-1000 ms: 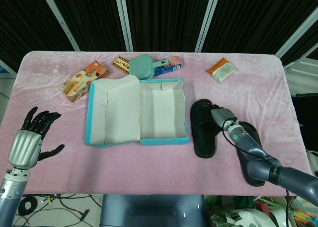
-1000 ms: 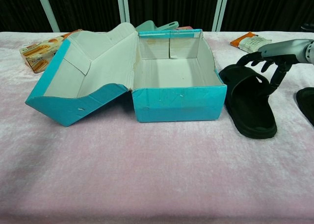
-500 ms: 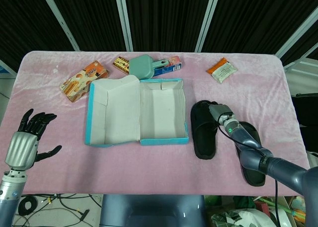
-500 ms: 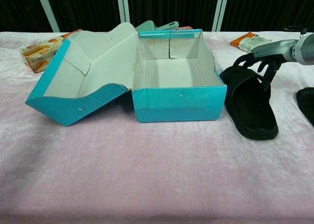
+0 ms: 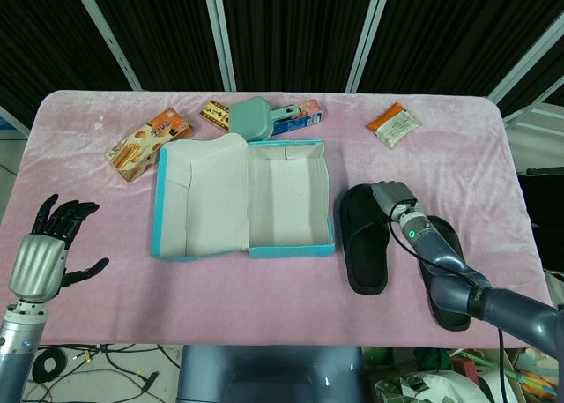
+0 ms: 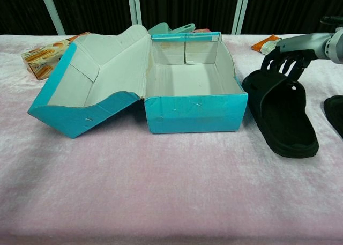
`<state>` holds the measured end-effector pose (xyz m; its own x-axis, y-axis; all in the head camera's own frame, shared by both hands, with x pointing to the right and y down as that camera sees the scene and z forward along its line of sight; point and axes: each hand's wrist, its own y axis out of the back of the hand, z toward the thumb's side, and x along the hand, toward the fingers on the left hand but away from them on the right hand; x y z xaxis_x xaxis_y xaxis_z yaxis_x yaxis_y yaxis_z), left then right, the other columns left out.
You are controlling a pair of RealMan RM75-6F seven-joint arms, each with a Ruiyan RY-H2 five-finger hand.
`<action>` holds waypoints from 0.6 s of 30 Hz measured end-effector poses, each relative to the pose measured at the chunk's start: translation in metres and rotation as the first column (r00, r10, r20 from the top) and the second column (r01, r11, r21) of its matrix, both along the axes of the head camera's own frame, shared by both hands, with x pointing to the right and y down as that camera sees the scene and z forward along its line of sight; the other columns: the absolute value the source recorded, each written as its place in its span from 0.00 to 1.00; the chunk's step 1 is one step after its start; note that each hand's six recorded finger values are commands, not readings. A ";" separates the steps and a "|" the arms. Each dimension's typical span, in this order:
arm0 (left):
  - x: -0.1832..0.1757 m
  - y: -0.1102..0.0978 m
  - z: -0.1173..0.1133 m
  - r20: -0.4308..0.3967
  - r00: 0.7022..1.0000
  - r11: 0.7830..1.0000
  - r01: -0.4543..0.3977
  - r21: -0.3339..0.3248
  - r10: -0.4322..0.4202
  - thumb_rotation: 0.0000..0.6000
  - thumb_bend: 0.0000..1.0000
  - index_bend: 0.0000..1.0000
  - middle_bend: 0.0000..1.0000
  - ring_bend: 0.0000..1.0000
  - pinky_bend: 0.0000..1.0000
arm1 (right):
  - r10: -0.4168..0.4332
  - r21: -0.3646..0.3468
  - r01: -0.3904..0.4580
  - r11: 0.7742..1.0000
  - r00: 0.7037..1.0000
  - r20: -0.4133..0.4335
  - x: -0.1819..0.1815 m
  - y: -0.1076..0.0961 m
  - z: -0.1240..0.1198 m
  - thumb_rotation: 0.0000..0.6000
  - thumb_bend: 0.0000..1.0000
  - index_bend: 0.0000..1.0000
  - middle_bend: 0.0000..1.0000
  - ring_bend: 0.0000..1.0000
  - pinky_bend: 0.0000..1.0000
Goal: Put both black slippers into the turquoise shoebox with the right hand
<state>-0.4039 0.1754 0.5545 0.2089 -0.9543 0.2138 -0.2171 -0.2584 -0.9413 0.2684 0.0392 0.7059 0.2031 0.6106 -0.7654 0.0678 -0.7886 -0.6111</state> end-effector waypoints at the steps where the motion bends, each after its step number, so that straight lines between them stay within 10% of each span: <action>1: 0.000 0.000 0.000 0.000 1.000 1.000 0.000 0.001 0.000 1.00 0.00 0.18 0.19 0.13 0.02 | 0.001 0.010 -0.001 1.000 1.000 0.005 0.000 -0.001 -0.004 1.00 0.17 0.48 0.44 0.24 0.23; 18: 0.005 -0.001 0.000 -0.003 1.000 1.000 -0.014 0.001 0.014 1.00 0.00 0.18 0.19 0.13 0.02 | 0.079 0.208 -0.080 0.975 0.997 0.014 0.043 -0.025 -0.089 1.00 0.17 0.48 0.43 0.24 0.22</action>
